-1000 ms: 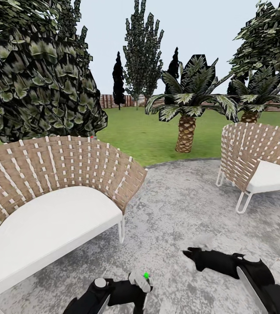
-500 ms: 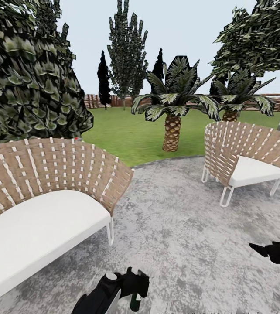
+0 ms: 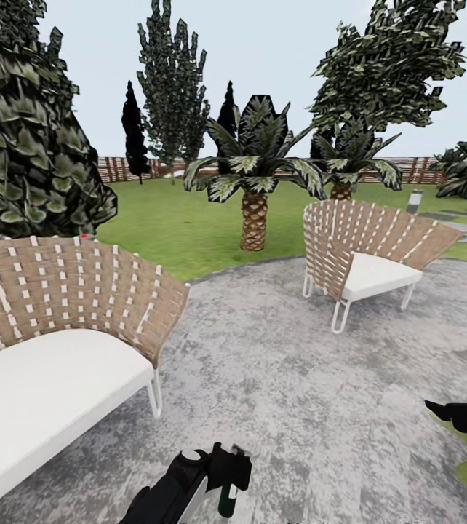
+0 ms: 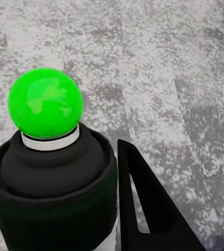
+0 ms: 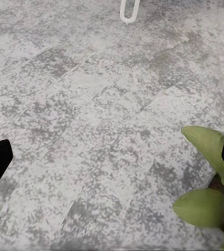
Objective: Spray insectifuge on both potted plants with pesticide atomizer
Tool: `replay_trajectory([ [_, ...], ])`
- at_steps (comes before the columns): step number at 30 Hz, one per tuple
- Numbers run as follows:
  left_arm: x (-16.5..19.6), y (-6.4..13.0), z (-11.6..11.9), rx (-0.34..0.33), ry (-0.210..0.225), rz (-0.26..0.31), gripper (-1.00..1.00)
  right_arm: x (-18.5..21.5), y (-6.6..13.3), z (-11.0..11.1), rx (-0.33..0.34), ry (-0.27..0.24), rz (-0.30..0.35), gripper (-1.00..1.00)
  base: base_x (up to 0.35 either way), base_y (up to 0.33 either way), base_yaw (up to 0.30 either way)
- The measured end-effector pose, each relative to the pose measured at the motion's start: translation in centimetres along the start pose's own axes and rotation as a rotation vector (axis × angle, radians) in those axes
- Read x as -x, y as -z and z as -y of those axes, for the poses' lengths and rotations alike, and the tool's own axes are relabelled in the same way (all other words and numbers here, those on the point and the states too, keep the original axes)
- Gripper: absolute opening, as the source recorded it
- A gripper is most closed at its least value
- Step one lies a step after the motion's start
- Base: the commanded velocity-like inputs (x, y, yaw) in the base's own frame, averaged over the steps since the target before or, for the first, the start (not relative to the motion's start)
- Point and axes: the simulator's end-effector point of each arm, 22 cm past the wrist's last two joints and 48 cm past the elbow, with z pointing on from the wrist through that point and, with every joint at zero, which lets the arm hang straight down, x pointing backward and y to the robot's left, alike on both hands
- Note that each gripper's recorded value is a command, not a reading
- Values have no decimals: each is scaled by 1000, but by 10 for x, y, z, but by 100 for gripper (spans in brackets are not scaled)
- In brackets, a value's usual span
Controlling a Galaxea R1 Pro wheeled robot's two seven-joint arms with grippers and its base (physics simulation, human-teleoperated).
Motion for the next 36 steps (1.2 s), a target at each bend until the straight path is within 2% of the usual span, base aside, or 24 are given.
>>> replay_trajectory([
  [4, 0, 0, -1, 6, -3, 2, -100, 1, 1, 3, -5, 0, 2, 100, 0, 0, -300],
  [5, -1, 0, 1, 1, -12, -2, -100, 1, 1, 3, -6, -1, 2, 100, 0, 0, -300],
  [7, -6, -3, 15, -18, -57, -18, -100, 2, 3, 9, -15, -11, 7, 100, 0, 0, -300],
  [13, -10, -4, 15, -14, -59, -26, -100, 4, 5, 13, -23, -16, 18, 100, 0, 0, -300],
  [15, -7, -4, 16, -15, -64, -16, -100, 5, 5, 13, -23, -15, 21, 100, 0, 0, -300],
  [16, 2, -4, 16, -16, -74, 22, -100, 5, 5, 13, -23, -15, 22, 100, 0, 0, -300],
  [17, 4, -4, 16, -16, -77, 33, -100, 5, 5, 13, -23, -14, 22, 100, 0, 0, -300],
  [19, 6, -4, 15, -14, -60, 43, -100, 5, 5, 13, -23, -14, 23, 100, 0, 0, -300],
  [21, 8, -4, 13, -3, 2, 57, -100, 5, 5, 13, -23, -14, 23, 100, 0, 0, -300],
  [23, 9, -4, 9, 15, 44, 62, -100, 5, 5, 14, -23, -13, 24, 100, 0, 0, -300],
  [25, 10, -4, 8, 18, 51, 67, -100, 6, 8, 21, -37, -26, 31, 100, 0, 0, -300],
  [27, 14, -4, 12, 7, 38, 80, -100, 7, 12, 30, -52, -44, 40, 100, 0, 0, -300],
  [28, 10, -5, 12, 26, 30, 72, -100, 8, 12, 30, -52, -45, 41, 100, 0, 0, -300],
  [30, 6, -5, -8, 124, 27, 56, -100, 8, 12, 30, -52, -46, 41, 100, 0, 0, -300],
  [31, 5, -5, -8, 135, 21, 51, -100, 8, 12, 30, -52, -46, 42, 100, 0, 0, -300],
  [32, 5, -6, -3, 121, 9, 50, -100, 8, 12, 31, -52, -46, 41, 100, 0, 0, -300],
  [34, 13, -6, 21, 30, -17, 73, -100, 8, 12, 31, -53, -46, 41, 100, 15, 0, -300],
  [36, 11, -7, 24, 18, -22, 68, -100, 8, 12, 31, -53, -46, 42, 100, 252, 0, -300],
])
